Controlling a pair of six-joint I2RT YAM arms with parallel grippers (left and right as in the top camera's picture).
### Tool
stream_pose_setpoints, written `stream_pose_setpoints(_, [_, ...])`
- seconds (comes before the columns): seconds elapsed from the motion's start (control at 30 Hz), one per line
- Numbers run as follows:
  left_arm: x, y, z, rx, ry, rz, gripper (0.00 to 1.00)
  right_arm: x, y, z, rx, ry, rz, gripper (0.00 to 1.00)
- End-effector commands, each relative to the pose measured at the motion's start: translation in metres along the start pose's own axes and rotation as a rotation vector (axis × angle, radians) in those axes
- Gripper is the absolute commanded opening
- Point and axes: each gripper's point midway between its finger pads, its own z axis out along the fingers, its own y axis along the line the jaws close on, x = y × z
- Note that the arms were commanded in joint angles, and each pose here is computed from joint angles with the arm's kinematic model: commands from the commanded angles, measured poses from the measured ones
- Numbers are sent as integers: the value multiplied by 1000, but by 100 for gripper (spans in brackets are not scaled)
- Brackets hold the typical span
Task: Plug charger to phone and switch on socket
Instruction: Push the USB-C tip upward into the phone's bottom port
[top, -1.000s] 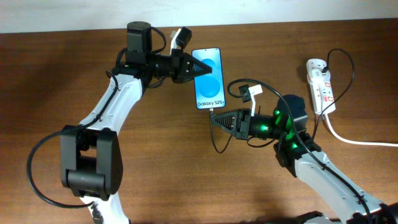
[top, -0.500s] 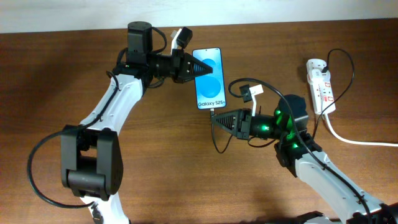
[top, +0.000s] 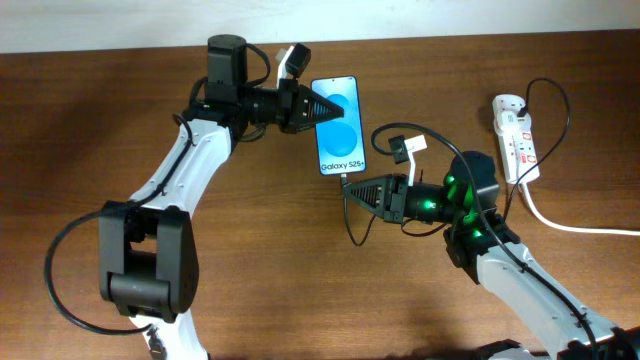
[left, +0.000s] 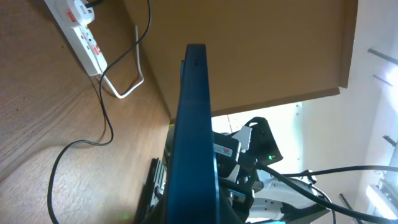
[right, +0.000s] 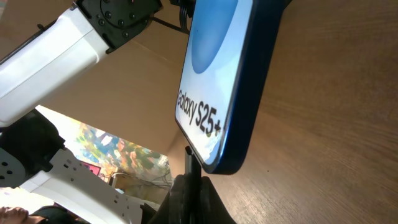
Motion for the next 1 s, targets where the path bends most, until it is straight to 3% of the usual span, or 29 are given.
stream_pose_setpoints(0.0, [16, -17, 15, 78, 92, 17, 0, -26, -12, -8, 79, -117, -25, 4])
stream_pose_setpoints(0.97, [20, -18, 23, 84, 111, 14, 0, -42, -18, -16, 112, -186, -33, 4])
